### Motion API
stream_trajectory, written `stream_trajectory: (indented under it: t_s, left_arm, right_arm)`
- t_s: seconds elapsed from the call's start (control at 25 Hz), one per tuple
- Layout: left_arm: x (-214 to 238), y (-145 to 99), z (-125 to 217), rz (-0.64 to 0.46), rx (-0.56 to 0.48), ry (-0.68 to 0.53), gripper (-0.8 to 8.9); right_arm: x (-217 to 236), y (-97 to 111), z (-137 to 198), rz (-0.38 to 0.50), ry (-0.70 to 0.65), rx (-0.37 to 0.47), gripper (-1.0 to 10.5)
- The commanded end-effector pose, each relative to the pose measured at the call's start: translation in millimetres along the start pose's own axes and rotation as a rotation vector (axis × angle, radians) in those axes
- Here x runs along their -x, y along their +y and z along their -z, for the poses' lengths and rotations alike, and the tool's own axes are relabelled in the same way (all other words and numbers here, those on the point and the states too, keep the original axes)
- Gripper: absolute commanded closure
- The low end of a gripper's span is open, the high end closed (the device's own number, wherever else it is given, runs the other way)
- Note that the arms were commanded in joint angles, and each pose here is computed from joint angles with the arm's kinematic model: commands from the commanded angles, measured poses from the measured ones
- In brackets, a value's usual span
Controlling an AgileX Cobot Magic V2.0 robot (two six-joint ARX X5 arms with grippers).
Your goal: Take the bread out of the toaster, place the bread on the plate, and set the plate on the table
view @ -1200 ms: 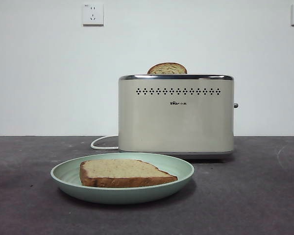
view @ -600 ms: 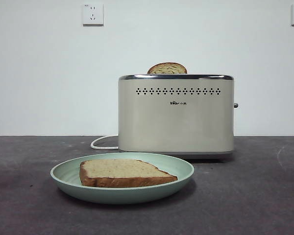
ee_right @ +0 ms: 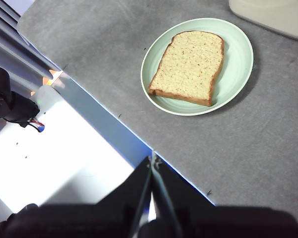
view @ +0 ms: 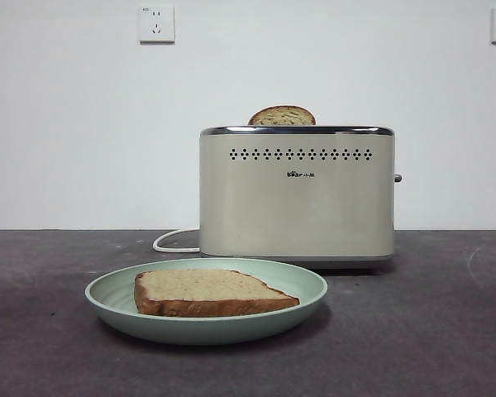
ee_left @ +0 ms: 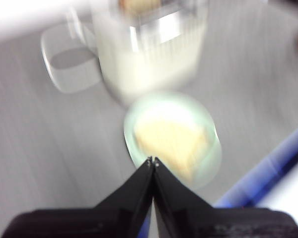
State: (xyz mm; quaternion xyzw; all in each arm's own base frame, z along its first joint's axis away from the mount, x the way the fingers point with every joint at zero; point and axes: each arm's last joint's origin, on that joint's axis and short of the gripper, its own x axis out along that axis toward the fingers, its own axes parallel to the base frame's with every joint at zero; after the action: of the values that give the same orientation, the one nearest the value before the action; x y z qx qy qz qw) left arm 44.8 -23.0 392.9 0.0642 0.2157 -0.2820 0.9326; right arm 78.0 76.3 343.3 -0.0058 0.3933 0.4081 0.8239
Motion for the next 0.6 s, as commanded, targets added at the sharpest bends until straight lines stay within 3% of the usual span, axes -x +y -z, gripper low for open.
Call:
stream_trajectory:
  t_s: [0.04, 0.2, 0.28, 0.4, 0.6]
  left_arm:
    - [1.2, 4.2, -16.6, -0.068, -0.116, -0.227, 8.17]
    - [-7.4, 16.8, -13.6, -0.264, -0.179, -0.526, 8.17]
    - [-18.1, 22.7, 1.9, -0.337, -0.203, -0.578, 8.17]
    - [-34.3, 28.5, 28.0, -0.388, -0.204, -0.578, 8.17]
    - [-66.8, 36.0, 85.3, -0.427, -0.153, -0.477, 8.17]
  right_arm:
    - [0.2, 0.1, -0.2, 0.001, -0.006, -0.003, 9.4]
    - [0.2, 0.1, -0.2, 0.002, -0.006, -0.003, 9.4]
    - [0.2, 0.1, -0.2, 0.001, -0.006, -0.003, 9.4]
    - [0.2, 0.1, -0.2, 0.002, -0.006, -0.003, 9.4]
    - [0.2, 0.1, -0.2, 0.002, -0.006, -0.003, 9.4]
